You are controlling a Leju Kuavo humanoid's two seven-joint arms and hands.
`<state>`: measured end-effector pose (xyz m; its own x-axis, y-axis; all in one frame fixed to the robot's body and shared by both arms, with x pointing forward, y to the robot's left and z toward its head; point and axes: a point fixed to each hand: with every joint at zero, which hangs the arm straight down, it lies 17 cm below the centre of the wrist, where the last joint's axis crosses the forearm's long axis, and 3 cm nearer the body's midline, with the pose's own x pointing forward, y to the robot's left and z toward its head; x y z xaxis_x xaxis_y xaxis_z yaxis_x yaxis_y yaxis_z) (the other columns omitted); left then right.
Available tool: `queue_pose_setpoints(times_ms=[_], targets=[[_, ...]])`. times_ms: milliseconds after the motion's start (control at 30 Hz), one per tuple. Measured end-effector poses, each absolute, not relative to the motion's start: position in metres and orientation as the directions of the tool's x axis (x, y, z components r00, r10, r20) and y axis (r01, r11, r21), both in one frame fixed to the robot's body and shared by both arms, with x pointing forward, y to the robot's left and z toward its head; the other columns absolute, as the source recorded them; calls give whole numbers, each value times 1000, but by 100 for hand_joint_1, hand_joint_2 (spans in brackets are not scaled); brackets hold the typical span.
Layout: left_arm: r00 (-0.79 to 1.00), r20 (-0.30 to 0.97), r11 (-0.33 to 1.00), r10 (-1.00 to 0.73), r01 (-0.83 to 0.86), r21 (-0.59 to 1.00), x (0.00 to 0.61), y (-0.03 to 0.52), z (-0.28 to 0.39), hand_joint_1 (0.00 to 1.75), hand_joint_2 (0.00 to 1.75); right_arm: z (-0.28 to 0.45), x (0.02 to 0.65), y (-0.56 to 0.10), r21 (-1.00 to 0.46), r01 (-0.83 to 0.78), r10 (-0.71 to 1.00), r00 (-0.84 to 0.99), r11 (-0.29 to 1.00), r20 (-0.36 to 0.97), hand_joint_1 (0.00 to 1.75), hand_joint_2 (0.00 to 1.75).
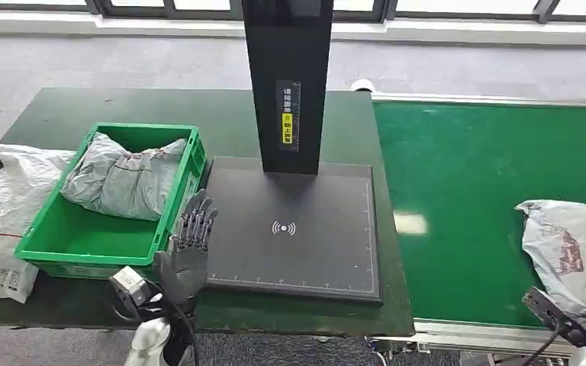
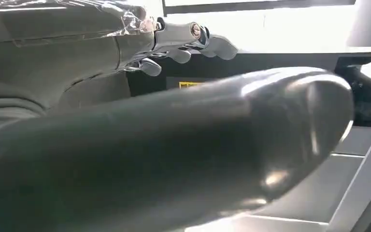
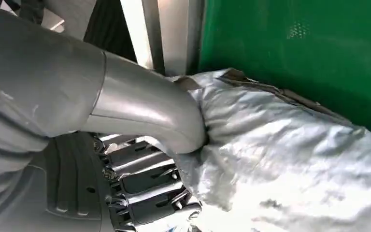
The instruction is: Moved the parcel from conveyor to table for the left to box.
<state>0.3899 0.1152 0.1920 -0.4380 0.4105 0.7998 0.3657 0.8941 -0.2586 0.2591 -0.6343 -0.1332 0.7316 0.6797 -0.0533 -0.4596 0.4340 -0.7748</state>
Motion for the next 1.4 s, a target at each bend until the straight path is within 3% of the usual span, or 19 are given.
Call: queue_pose_setpoints(times_ms=[333, 367, 433, 500, 567, 700, 800, 1033, 1400], targets=[[-436, 807, 902, 398, 345, -259, 391, 118, 188, 0, 0, -115, 288, -633, -852, -353, 681, 733, 387, 6, 175, 175], [-436, 809, 904, 395, 340, -259, 390, 118, 187, 0, 0, -108, 298, -631, -870, -300, 684, 727, 392, 57, 175, 175], [-438, 815, 912, 381, 322, -253, 387, 119, 185, 0, 0, -64, 340, -623, -923, 1, 703, 647, 385, 295, 175, 175], [-440, 813, 913, 382, 315, -258, 384, 119, 185, 0, 0, 0, 381, -591, -897, 258, 802, 406, 359, 438, 175, 175], [-441, 812, 913, 382, 315, -259, 383, 118, 186, 0, 0, 29, 400, -560, -863, 325, 840, 262, 387, 475, 175, 175], [-443, 810, 913, 384, 314, -261, 382, 117, 187, 0, 0, 46, 405, -551, -824, 401, 805, 276, 400, 525, 175, 175], [-446, 808, 912, 386, 314, -262, 381, 118, 189, 0, 0, 67, 423, -496, -781, 407, 832, 81, 474, 548, 175, 175], [-457, 797, 910, 395, 313, -272, 381, 119, 195, 0, 0, 108, 464, -330, -741, 337, 813, -187, 581, 552, 175, 175], [-447, 791, 900, 418, 325, -291, 381, 117, 194, 0, 0, 149, 429, -167, -633, 169, 624, -482, 755, 615, 175, 175]])
